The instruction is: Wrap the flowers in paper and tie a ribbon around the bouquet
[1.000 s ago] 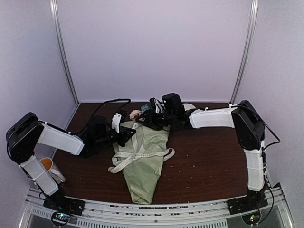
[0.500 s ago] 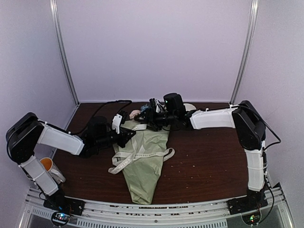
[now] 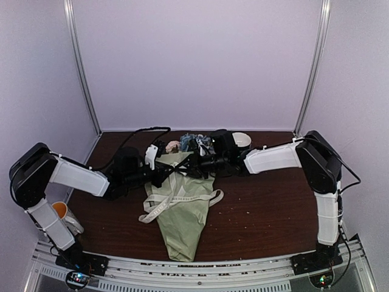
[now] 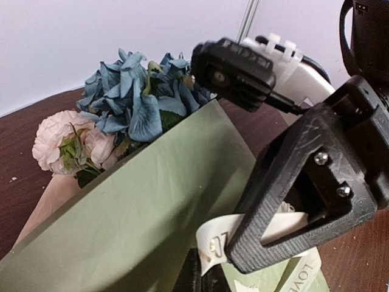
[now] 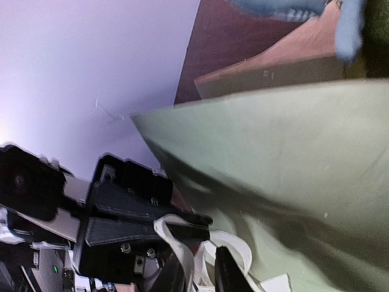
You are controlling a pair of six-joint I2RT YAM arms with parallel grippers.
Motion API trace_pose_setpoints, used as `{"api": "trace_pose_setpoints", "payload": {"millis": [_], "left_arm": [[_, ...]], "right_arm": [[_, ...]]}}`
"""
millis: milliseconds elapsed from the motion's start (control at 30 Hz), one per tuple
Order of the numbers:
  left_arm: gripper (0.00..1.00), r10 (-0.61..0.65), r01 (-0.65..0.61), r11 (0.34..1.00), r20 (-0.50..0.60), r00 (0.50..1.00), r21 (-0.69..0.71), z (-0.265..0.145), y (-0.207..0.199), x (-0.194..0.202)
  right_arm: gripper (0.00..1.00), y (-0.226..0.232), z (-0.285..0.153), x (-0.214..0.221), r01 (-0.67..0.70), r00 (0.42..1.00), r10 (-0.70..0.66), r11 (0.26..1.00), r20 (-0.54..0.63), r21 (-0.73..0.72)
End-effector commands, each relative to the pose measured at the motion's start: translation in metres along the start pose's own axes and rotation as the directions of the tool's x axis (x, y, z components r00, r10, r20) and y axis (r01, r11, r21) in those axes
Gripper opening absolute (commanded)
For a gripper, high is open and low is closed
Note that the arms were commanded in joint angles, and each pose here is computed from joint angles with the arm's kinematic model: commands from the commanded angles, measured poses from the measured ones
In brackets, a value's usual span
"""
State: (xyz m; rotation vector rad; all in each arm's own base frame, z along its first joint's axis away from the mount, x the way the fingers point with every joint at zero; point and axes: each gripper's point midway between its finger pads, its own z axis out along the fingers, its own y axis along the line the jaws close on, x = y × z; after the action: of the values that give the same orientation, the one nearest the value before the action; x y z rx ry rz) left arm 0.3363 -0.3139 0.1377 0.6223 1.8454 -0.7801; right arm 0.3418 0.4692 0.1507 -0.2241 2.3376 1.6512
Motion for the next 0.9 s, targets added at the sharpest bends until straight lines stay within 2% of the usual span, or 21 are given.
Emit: {"api": "trace_pose_setpoints", "payload": {"millis": [0,33,100,133,200,233,267,300,433,633,733,867], "left_arm": [[0.00,0.021,-0.021,1.000,0.020,1.000,-0.002,0.005,-0.001,-0.009],[0.00,0.026,-0.026,1.000,0.016,1.000,-0.002,0.005,-0.001,-0.009],[0.00,0.038,-0.038,0.999,0.004,0.999,0.010,0.004,-0.003,-0.009],[0.05,0.042,-0.042,0.999,-0.005,0.999,0.018,0.002,-0.005,-0.009],[0.31,0.056,-0.055,0.998,-0.044,0.997,0.024,-0.001,-0.007,-0.005],[0.41,0.063,-0.062,0.998,-0.069,0.996,0.020,-0.004,-0.007,-0.003],[0.49,0.066,-0.065,0.998,-0.115,0.991,0.012,-0.008,-0.006,0.006],[0.52,0.075,-0.075,0.997,-0.145,0.987,0.006,-0.013,-0.006,0.010],[0.57,0.094,-0.106,0.994,-0.286,0.953,-0.026,-0.033,-0.001,0.033],[0.54,0.055,-0.162,0.971,-0.495,0.867,-0.175,-0.060,0.027,0.064],[0.52,0.010,-0.158,0.960,-0.534,0.846,-0.231,-0.072,0.034,0.071],[0.54,-0.010,-0.156,0.960,-0.582,0.813,-0.233,-0.081,0.035,0.087]], "right_arm": [[0.06,0.032,-0.013,0.002,0.050,0.999,-0.050,0.996,-0.002,-0.077],[0.00,0.033,-0.016,0.000,0.053,0.999,-0.053,0.995,0.003,-0.084],[0.00,0.028,-0.023,-0.005,0.061,0.998,-0.059,0.996,0.030,-0.070],[0.00,0.023,-0.027,-0.010,0.068,0.997,-0.066,0.996,0.045,-0.053],[0.00,0.010,-0.032,-0.015,0.080,0.995,-0.080,0.997,0.052,-0.006],[0.00,0.001,-0.033,-0.017,0.080,0.996,-0.080,0.997,0.049,0.020],[0.00,-0.009,-0.035,-0.017,0.083,0.995,-0.085,0.995,0.045,0.050],[0.00,-0.019,-0.038,-0.018,0.082,0.995,-0.086,0.993,0.043,0.080],[0.00,-0.045,-0.058,-0.025,0.049,0.994,-0.061,0.991,0.087,0.126],[0.00,-0.055,-0.090,-0.034,0.096,0.986,-0.123,0.971,0.112,0.218],[0.00,-0.058,-0.094,-0.027,0.116,0.987,-0.140,0.962,0.081,0.245],[0.00,-0.067,-0.092,-0.018,0.104,0.991,-0.122,0.964,0.059,0.246]]}}
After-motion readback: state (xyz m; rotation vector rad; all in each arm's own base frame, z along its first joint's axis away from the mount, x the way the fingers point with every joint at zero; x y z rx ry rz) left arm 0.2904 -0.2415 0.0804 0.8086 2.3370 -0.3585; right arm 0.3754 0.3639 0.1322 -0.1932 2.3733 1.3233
